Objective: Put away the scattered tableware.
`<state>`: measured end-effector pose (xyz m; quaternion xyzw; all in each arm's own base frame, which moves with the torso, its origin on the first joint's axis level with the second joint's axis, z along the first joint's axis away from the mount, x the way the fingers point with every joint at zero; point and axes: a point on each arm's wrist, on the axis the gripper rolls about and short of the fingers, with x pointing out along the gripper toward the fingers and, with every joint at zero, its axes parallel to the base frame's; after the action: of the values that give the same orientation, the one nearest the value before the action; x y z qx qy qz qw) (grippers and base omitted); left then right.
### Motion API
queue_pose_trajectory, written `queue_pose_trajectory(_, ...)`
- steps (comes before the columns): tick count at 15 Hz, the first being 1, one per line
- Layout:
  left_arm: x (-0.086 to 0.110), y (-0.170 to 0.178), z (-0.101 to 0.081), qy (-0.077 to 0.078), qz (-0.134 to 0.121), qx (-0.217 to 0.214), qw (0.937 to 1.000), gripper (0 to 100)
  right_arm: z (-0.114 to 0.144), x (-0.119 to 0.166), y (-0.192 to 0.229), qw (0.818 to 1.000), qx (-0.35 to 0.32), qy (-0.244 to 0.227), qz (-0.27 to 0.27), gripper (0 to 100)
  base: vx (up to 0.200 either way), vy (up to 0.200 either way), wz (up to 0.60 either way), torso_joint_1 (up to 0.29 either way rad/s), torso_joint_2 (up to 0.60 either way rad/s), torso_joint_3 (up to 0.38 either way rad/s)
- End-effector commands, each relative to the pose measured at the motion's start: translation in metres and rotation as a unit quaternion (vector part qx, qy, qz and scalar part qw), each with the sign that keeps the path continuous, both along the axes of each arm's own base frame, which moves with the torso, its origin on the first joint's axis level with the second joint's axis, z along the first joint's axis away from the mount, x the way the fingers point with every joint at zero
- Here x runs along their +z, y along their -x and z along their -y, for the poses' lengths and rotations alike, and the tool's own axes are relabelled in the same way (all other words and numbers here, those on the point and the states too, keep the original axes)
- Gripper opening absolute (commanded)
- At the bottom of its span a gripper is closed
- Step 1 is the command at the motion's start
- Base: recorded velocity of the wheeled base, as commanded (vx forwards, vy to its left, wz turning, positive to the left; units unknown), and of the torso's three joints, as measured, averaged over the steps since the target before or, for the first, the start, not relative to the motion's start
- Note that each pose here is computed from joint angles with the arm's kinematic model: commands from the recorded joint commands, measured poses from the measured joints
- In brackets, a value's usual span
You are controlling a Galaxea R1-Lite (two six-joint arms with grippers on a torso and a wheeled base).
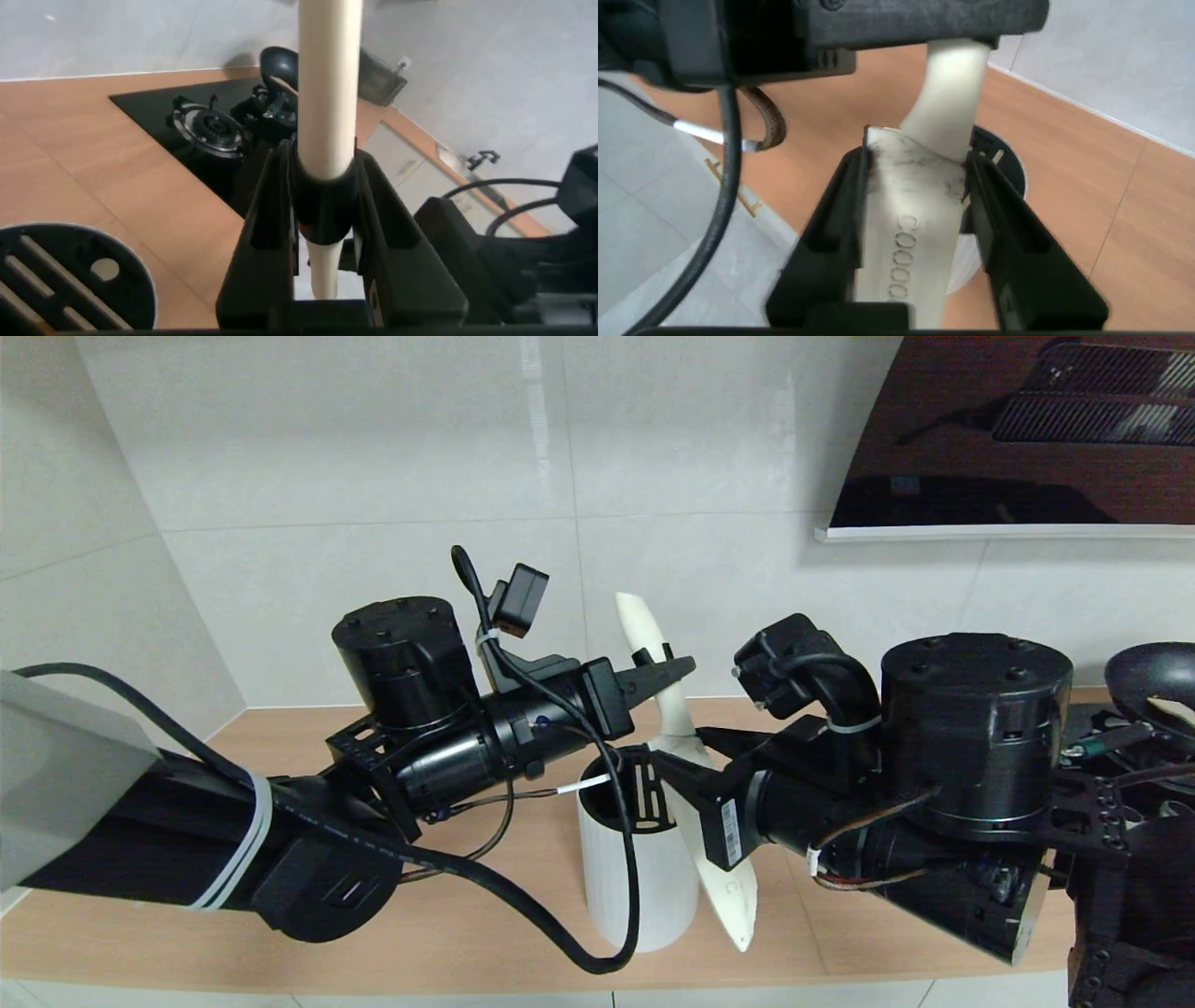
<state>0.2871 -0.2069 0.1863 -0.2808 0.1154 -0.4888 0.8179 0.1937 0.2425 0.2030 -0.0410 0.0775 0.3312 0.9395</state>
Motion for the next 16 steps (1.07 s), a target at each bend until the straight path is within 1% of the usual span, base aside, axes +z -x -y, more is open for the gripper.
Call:
queue_pose_trajectory(1, 0.001, 0.0, -0.001, 0.0, 0.0, 0.001, 1.0, 0, 0.0, 0.001, 0.0, 1.0, 0.0, -0.002, 0.001, 0, 0.0, 0.0, 0.0, 0.0, 0.0, 0.0)
queue_pose_trajectory(7, 0.005, 0.001, -0.003, 0.005, 0.006, 0.003, 1.0, 0, 0.001, 0.004, 0.001, 1.0, -0.002, -0.01, 0.001, 0, 0.0, 0.0, 0.0, 0.0, 0.0, 0.0)
queue_pose_trajectory(8, 0.006, 0.002, -0.003, 0.006, 0.008, 0.004, 0.9999, 0, 0.001, 0.004, 0.001, 1.0, -0.002, -0.011, 0.0, 100, 0.0, 0.0, 0.0, 0.0, 0.0, 0.0)
queue_pose_trajectory(10, 0.013, 0.003, -0.007, 0.013, 0.018, 0.01, 0.9997, 0, 0.002, 0.006, 0.001, 1.0, -0.003, -0.019, 0.003, 100, 0.0, 0.0, 0.0, 0.0, 0.0, 0.0)
queue_pose_trajectory(13, 0.032, 0.0, -0.031, 0.024, 0.046, 0.042, 0.9978, 0, 0.01, 0.014, 0.003, 0.999, -0.009, -0.034, 0.017, 100, 0.0, 0.0, 0.0, 0.0, 0.0, 0.0)
queue_pose_trajectory(14, 0.037, -0.001, -0.039, 0.022, 0.062, 0.054, 0.9964, 0, 0.017, 0.013, -0.001, 0.999, -0.021, -0.029, 0.017, 100, 0.0, 0.0, 0.0, 0.0, 0.0, 0.0)
queue_pose_trajectory(15, 0.039, -0.004, -0.047, 0.012, 0.081, 0.07, 0.9941, 0, 0.023, 0.011, -0.006, 0.999, -0.033, -0.026, 0.016, 100, 0.0, 0.0, 0.0, 0.0, 0.0, 0.0)
queue_pose_trajectory(16, 0.04, -0.007, -0.054, -0.004, 0.105, 0.085, 0.9908, 0, 0.03, 0.01, -0.013, 0.998, -0.05, -0.023, 0.015, 100, 0.0, 0.0, 0.0, 0.0, 0.0, 0.0)
